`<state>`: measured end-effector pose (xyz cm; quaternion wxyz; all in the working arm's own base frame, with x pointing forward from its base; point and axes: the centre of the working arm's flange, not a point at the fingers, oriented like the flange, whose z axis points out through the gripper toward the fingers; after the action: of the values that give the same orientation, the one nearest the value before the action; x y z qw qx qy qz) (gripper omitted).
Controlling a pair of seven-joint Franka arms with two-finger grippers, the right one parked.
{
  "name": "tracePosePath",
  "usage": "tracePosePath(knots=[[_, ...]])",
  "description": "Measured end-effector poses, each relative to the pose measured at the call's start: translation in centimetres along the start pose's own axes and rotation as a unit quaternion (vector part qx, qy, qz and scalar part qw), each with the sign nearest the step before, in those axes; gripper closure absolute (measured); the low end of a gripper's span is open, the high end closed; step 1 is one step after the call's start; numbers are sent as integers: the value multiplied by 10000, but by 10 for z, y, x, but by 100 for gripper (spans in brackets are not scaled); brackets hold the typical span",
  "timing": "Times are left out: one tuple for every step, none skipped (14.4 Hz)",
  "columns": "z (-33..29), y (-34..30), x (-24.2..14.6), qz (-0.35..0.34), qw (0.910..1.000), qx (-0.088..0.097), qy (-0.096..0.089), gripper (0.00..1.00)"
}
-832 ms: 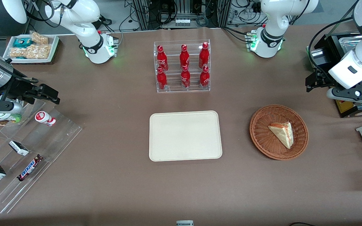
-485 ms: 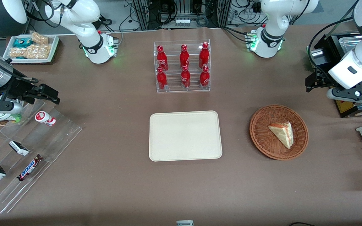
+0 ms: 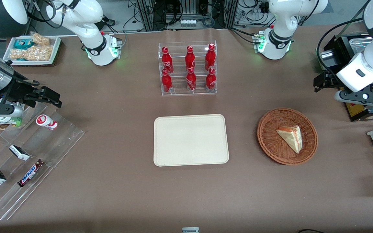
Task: Place sandwich from basket to tray
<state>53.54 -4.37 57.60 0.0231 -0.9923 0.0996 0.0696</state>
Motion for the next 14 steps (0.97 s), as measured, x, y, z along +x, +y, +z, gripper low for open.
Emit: tracePosePath(knots=[[13,-2,3,-18,10000,-12,-61,0],[29,-5,9,-30,9999,-22,-103,0],[50,-6,16,-32,9999,-28,-103,0],[73,-6,23,-23,10000,-30,-74,0],[96,-5,28,-15,10000,-30,-29,0],[118,-5,31,-16,10000,-29,29,0],[141,-6,33,-33,9999,-29,98,0],[163,-8,32,-65,9999,-31,157,0],[182,-10,30,-114,9997,-31,234,0],[199,-12,27,-197,9992,-29,346,0],[215,-12,24,-347,9983,-29,470,0],[226,-11,22,-550,9968,-36,582,0],[235,-10,20,-818,9944,-52,674,0],[240,-10,20,-1155,9905,-78,739,0]])
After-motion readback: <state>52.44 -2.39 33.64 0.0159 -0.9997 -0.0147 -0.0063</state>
